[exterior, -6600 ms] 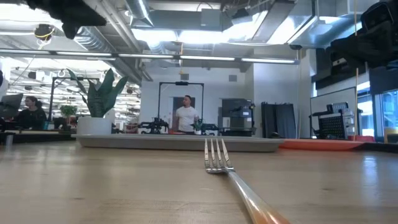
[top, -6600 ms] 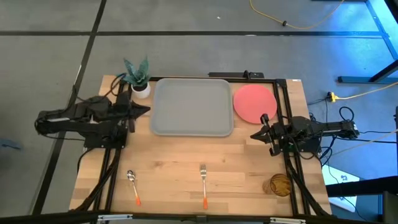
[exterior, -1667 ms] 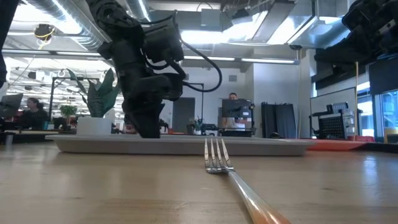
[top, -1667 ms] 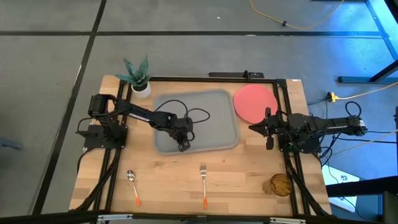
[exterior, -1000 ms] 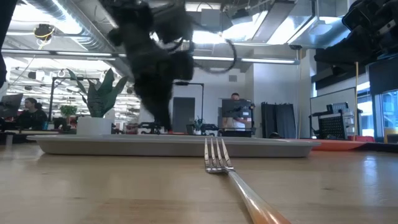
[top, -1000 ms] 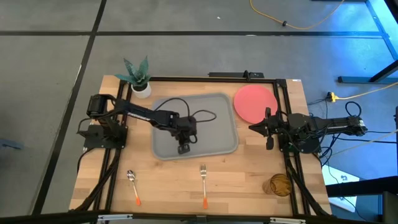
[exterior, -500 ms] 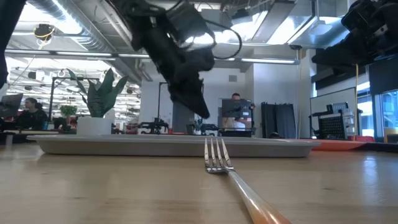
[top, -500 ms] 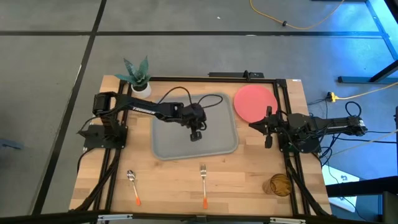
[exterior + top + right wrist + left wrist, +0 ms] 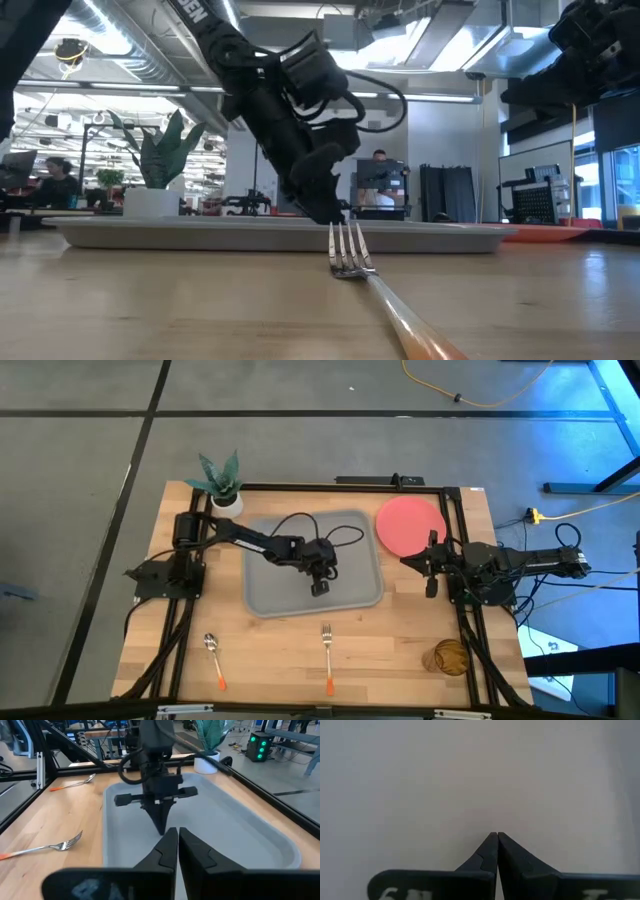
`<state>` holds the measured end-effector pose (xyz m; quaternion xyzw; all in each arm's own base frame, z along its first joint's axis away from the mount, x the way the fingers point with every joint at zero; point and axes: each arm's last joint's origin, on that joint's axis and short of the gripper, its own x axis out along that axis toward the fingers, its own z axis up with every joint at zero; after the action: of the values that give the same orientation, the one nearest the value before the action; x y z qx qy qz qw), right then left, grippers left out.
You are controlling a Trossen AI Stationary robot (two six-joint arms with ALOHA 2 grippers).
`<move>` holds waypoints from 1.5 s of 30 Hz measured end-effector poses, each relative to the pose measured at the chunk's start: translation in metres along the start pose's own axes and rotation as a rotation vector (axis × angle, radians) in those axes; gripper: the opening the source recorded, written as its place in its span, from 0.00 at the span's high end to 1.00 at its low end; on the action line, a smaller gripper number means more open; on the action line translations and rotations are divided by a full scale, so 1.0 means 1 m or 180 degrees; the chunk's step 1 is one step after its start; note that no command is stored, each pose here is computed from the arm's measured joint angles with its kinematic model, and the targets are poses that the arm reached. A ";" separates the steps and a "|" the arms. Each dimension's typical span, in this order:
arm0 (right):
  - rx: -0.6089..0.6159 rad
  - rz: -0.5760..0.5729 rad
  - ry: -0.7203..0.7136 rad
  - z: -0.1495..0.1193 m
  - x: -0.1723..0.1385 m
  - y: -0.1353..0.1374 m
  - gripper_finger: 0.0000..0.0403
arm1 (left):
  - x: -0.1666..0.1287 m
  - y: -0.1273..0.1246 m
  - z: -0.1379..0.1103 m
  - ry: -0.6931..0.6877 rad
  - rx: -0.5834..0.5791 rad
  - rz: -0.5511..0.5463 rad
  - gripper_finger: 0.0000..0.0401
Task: Pick and place plate/cup/fork/spoon on tray
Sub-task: Move the gray tray to the center of the table, then put the pink plate on the gray tray
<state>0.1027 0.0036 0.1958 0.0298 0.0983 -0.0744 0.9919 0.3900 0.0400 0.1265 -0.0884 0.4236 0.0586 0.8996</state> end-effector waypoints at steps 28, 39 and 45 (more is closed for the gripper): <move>0.0116 0.0109 -0.0005 0.000 0.000 0.001 0.95 | -0.012 -0.025 0.022 0.0059 0.0400 -0.0387 1.00; 0.0089 -0.0380 0.0260 0.007 -0.005 -0.004 0.99 | -0.036 -0.044 0.061 0.0077 0.0572 -0.0148 1.00; 0.0097 -0.0660 0.0663 0.030 -0.006 -0.003 0.99 | -0.048 -0.044 0.075 0.0171 0.0539 0.0115 1.00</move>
<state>0.1024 -0.0012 0.2257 0.0421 0.2022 -0.1744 0.9628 0.4238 0.0110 0.2153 -0.0058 0.4525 0.0365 0.8910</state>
